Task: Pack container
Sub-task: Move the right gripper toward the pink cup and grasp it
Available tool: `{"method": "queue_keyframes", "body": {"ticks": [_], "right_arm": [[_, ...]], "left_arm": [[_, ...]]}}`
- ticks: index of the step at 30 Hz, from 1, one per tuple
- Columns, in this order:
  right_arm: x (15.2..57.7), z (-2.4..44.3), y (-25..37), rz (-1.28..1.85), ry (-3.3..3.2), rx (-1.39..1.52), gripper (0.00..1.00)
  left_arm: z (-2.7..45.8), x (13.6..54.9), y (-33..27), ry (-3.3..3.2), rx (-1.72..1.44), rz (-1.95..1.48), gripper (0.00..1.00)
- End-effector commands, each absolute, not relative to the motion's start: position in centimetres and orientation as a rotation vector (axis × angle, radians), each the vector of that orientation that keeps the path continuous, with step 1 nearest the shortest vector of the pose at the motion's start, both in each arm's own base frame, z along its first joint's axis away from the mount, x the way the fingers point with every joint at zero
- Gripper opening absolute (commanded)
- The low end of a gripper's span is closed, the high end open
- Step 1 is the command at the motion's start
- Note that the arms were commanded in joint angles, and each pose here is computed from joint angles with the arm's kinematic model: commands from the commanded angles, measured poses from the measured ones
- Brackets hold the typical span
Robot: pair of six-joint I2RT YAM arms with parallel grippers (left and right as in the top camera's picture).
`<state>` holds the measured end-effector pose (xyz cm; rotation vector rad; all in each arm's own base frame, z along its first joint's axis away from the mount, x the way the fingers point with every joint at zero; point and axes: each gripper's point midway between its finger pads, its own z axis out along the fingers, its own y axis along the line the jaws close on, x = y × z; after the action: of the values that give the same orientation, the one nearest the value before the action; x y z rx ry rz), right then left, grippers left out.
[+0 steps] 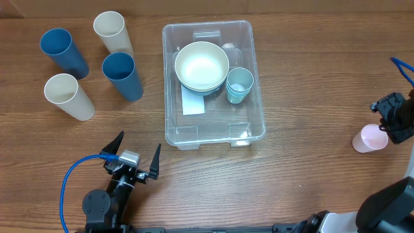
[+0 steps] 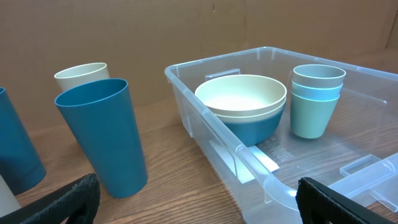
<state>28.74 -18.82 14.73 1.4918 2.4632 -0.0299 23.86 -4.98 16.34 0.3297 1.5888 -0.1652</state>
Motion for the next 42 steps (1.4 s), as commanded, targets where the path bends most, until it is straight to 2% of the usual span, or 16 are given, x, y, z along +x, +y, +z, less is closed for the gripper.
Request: {"method": "queue_keyframes", "body": {"ticks": [1, 6, 14, 15, 17, 19, 24, 28, 32, 36, 39, 42], "right_arm": [[29.8, 13.2, -18.7, 0.021, 2.487, 1.503, 0.68], [29.2, 10.1, -18.3, 0.032, 2.544, 1.601, 0.67], [28.8, 4.9, -17.0, 0.104, 2.505, 1.654, 0.57], [28.7, 4.5, -17.0, 0.105, 2.497, 1.667, 0.5], [28.5, 4.0, -16.9, 0.106, 2.489, 1.677, 0.22], [28.6, 4.0, -16.9, 0.107, 2.486, 1.676, 0.04], [29.5, 4.6, -15.7, 0.171, 2.506, 1.643, 0.04], [32.0, 8.5, -13.7, 0.186, 2.564, 1.48, 0.04], [36.0, 16.8, -9.2, 0.224, 2.592, 1.121, 0.04], [39.5, 26.1, -0.1, 0.309, 2.558, 0.646, 0.04], [40.2, 28.8, 7.2, 0.381, 2.525, 0.372, 0.04], [39.7, 29.1, 13.3, 0.372, 2.515, 0.179, 0.04]], "left_arm": [[16.4, 23.8, -5.0, 1.581, 0.341, -0.163, 1.0], [16.4, 23.8, -5.0, 1.581, 0.341, -0.163, 1.0], [16.4, 23.8, -5.0, 1.581, 0.341, -0.163, 1.0], [16.4, 23.8, -5.0, 1.581, 0.341, -0.163, 1.0], [16.4, 23.8, -5.0, 1.581, 0.341, -0.163, 1.0], [16.4, 23.8, -5.0, 1.581, 0.341, -0.163, 1.0], [16.4, 23.8, -5.0, 1.581, 0.341, -0.163, 1.0], [16.4, 23.8, -5.0, 1.581, 0.341, -0.163, 1.0], [16.4, 23.8, -5.0, 1.581, 0.341, -0.163, 1.0], [16.4, 23.8, -5.0, 1.581, 0.341, -0.163, 1.0], [16.4, 23.8, -5.0, 1.581, 0.341, -0.163, 1.0], [16.4, 23.8, -5.0, 1.581, 0.341, -0.163, 1.0]]}}
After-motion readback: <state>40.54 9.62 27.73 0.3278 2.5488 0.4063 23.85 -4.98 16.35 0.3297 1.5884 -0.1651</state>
